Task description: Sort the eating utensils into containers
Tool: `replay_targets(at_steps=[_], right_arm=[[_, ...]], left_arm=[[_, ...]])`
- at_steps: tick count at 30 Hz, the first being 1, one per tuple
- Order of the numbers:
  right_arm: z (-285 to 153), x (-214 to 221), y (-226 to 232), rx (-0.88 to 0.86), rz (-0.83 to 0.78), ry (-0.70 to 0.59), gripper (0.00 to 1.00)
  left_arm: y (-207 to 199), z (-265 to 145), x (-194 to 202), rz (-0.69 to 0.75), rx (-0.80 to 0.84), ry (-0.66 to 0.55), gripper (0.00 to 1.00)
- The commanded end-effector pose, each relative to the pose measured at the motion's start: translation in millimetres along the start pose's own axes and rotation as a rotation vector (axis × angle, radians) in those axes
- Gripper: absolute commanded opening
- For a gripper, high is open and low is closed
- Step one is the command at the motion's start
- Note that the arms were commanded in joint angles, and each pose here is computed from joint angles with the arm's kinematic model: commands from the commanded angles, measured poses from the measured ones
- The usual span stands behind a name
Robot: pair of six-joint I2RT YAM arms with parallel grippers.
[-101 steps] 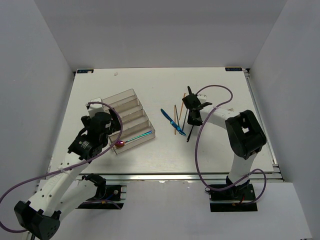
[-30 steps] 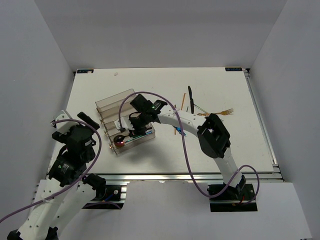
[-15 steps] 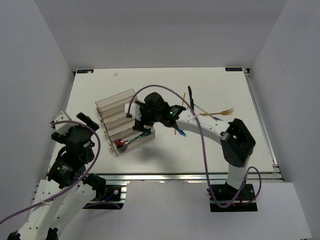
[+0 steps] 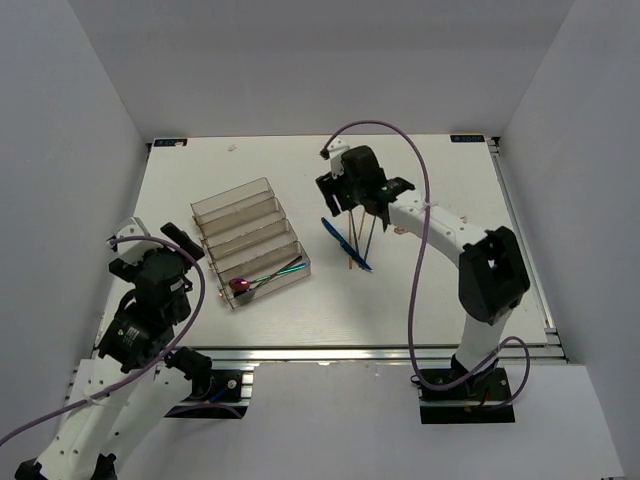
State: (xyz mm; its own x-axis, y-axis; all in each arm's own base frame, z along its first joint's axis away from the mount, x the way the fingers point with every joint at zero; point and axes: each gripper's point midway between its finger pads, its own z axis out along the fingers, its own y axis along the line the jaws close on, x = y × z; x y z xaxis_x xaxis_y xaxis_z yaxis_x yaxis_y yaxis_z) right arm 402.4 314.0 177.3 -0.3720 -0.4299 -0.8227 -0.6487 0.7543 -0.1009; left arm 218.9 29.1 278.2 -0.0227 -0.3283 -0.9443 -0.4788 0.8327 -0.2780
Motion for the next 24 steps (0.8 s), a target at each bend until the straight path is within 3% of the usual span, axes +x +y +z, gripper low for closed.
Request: replay_targets(at_steps=[1, 4, 6, 10, 16, 24], right_arm=[[14, 32, -13, -0.015, 0.076, 0.162, 0.7], [37, 47, -14, -0.035, 0.034, 0.253, 0.74], [48, 66, -11, -0.049, 0.03, 0.324, 0.72], [58, 74, -6, -0.071, 0.03, 0.339, 0.66], [57, 89, -1, -0.088, 0.048, 0.391, 0.45], [60, 106, 12, -0.141, 0.038, 0.444, 0.45]], left_arm=[[-10, 3, 10, 0.039, 0.04, 0.035, 0.98], [-17, 5, 16, 0.061, 0.058, 0.056, 0.98], [-20, 7, 19, 0.076, 0.063, 0.067, 0.98], [-24, 8, 23, 0.092, 0.076, 0.083, 0.98], [-29, 9, 28, 0.105, 0.094, 0.099, 0.98], [-30, 9, 29, 0.11, 0.104, 0.107, 0.98]])
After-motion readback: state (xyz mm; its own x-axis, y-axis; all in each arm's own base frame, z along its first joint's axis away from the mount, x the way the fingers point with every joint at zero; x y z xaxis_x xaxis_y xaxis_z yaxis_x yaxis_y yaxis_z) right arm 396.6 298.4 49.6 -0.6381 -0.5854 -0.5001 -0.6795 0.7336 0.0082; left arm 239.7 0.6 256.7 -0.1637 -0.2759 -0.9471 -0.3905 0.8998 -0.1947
